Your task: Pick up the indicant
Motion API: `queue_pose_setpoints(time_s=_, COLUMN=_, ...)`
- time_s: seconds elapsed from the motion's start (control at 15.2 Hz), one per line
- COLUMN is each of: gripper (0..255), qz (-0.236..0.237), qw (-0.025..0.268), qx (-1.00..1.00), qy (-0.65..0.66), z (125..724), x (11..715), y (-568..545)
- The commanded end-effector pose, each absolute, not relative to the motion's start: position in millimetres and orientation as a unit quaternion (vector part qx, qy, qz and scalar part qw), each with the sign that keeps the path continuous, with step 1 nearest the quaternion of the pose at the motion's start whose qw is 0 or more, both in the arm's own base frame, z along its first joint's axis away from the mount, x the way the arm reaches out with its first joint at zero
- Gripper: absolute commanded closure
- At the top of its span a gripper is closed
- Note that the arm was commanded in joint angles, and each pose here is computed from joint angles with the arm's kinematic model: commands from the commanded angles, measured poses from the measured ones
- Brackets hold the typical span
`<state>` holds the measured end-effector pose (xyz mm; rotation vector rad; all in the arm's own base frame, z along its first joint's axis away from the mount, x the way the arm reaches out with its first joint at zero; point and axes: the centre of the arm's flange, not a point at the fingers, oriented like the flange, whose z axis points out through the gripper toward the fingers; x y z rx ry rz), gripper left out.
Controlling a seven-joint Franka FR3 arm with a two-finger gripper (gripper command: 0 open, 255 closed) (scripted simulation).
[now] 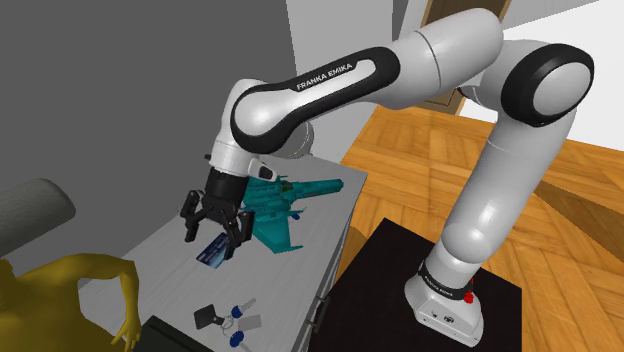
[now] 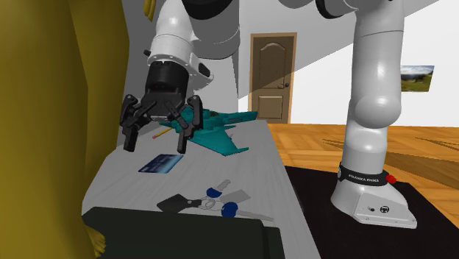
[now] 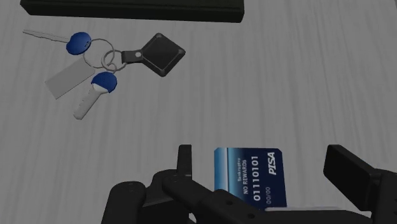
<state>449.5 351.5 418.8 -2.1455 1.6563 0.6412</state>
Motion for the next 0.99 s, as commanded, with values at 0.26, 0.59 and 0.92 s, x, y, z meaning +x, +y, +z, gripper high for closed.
queue_pose_setpoints(time_s=0.26, gripper=255, qz=0.227, qw=0.177, qx=-0.758, qy=0.586, z=400.1, x=449.8, y=351.6)
queue_pose_setpoints(time_s=0.59, gripper=255, qz=0.227, qw=0.177, qx=-0.758, qy=0.586, z=400.3, x=449.9, y=351.4)
queue_pose_setpoints(time_s=0.92, gripper=255, qz=0.226, qw=0.177, qx=-0.758, qy=0.586, z=405.1, x=450.8, y=351.4)
